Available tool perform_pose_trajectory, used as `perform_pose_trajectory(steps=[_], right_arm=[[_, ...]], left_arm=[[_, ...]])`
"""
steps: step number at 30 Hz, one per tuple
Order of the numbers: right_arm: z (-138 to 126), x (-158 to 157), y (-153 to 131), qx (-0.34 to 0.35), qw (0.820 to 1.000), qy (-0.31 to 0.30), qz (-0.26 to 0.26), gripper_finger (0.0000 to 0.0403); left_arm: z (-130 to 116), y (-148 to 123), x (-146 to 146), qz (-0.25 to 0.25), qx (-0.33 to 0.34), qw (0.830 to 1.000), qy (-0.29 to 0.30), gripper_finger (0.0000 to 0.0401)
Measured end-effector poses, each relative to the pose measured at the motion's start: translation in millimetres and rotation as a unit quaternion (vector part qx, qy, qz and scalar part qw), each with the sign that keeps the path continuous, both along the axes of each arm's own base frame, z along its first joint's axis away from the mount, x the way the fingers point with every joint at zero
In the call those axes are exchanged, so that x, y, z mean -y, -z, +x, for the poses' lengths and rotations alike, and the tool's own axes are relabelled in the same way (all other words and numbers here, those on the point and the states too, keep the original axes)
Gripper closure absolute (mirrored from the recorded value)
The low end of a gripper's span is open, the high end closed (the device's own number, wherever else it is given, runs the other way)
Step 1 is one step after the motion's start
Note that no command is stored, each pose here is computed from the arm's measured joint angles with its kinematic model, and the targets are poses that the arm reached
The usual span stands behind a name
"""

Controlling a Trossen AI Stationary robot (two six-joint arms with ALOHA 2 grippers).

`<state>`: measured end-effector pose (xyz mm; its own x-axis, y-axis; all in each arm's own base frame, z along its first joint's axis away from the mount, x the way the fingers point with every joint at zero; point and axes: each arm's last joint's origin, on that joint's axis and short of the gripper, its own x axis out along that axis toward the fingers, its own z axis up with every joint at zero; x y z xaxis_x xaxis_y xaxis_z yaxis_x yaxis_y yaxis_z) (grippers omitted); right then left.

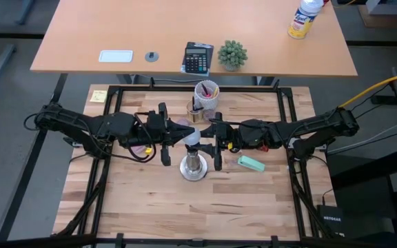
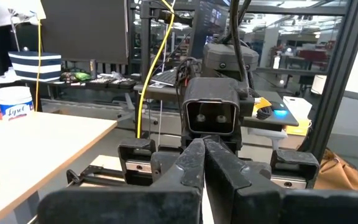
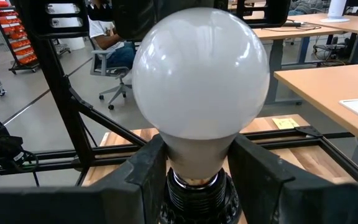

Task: Screw lightbulb
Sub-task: Insert the lightbulb into the lamp socket

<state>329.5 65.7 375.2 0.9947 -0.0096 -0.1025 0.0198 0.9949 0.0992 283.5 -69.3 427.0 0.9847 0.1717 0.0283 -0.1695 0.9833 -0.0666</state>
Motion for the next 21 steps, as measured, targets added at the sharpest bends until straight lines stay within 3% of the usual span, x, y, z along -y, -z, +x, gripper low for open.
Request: perform_pose_trajectory(steps=[7,16,21], right_arm=[[-0.1,0.0,-0.1,0.000,1.000,0.000,0.000,0.0238],[0.6,-0.2,2.2,-0.005,1.000,-0.002,-0.001,0.0165],[0.4,-0.1,1.9,-0.005,1.000,-0.002,-0.001,0.0148]], left_arm=[[0.1,0.2,0.0,0.000,0.000,1.000,0.000,0.0400],[0.1,0.3,0.0,0.000,0.000,1.000,0.000,0.0400],[0.1,0.3,0.1,0.000,0.000,1.000,0.000,0.0400]])
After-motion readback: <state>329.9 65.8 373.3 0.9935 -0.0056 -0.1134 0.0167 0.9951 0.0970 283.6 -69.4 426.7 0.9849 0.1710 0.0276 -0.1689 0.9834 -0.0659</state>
